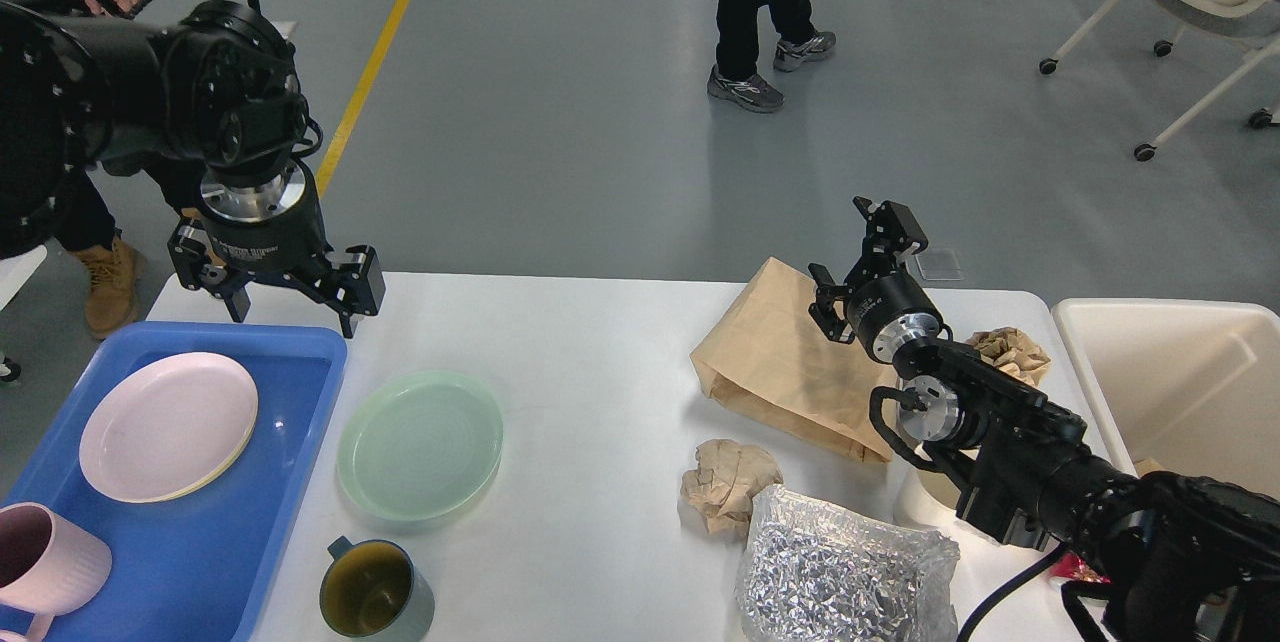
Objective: Tidy desktop
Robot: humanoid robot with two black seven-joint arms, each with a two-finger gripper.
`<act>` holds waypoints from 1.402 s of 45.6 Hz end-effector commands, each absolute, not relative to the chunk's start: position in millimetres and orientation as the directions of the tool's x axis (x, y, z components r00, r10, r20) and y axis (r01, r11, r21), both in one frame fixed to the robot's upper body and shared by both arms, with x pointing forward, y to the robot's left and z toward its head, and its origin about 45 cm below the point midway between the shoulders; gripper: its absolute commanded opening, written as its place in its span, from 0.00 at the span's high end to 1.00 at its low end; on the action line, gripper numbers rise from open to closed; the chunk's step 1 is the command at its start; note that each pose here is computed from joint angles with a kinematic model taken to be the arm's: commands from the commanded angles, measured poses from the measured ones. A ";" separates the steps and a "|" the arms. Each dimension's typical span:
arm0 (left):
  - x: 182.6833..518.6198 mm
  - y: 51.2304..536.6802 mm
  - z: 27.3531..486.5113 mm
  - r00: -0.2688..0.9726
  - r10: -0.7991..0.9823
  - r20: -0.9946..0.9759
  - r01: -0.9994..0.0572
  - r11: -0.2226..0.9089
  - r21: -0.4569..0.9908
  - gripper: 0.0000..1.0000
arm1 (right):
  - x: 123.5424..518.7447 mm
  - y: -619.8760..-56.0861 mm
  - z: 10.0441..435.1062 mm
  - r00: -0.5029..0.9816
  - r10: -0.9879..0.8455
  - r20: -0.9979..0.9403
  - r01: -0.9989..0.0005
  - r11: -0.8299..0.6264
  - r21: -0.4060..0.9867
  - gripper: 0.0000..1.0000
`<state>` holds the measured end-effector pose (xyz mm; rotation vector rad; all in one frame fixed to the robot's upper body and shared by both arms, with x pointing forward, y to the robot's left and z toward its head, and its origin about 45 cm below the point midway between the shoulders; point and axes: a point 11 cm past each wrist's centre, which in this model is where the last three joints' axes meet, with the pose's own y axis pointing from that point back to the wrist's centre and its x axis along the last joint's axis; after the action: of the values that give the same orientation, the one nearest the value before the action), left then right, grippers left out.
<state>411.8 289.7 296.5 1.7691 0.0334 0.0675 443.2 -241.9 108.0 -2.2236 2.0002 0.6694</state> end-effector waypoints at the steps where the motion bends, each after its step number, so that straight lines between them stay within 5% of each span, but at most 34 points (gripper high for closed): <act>1: 396.5 293.8 259.7 0.996 0.072 -0.058 0.070 -0.191 0.979 0.04 | 443.2 -241.9 108.0 0.054 -0.929 -0.366 -0.962 -0.146 0.229 0.00; 15: 355.8 299.7 190.1 0.970 0.074 -0.232 0.243 -0.228 0.943 0.04 | 443.2 -241.9 108.0 0.054 -0.929 -0.366 -0.962 -0.146 0.229 0.00; 64: 314.9 282.4 146.5 0.926 0.065 -0.371 0.376 -0.158 0.913 0.04 | 443.2 -241.9 108.0 0.054 -0.929 -0.366 -0.962 -0.146 0.229 0.00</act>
<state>322.3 283.0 154.6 1.7300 0.3148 -0.2647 443.2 -241.9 108.0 -2.2234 2.0008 0.6693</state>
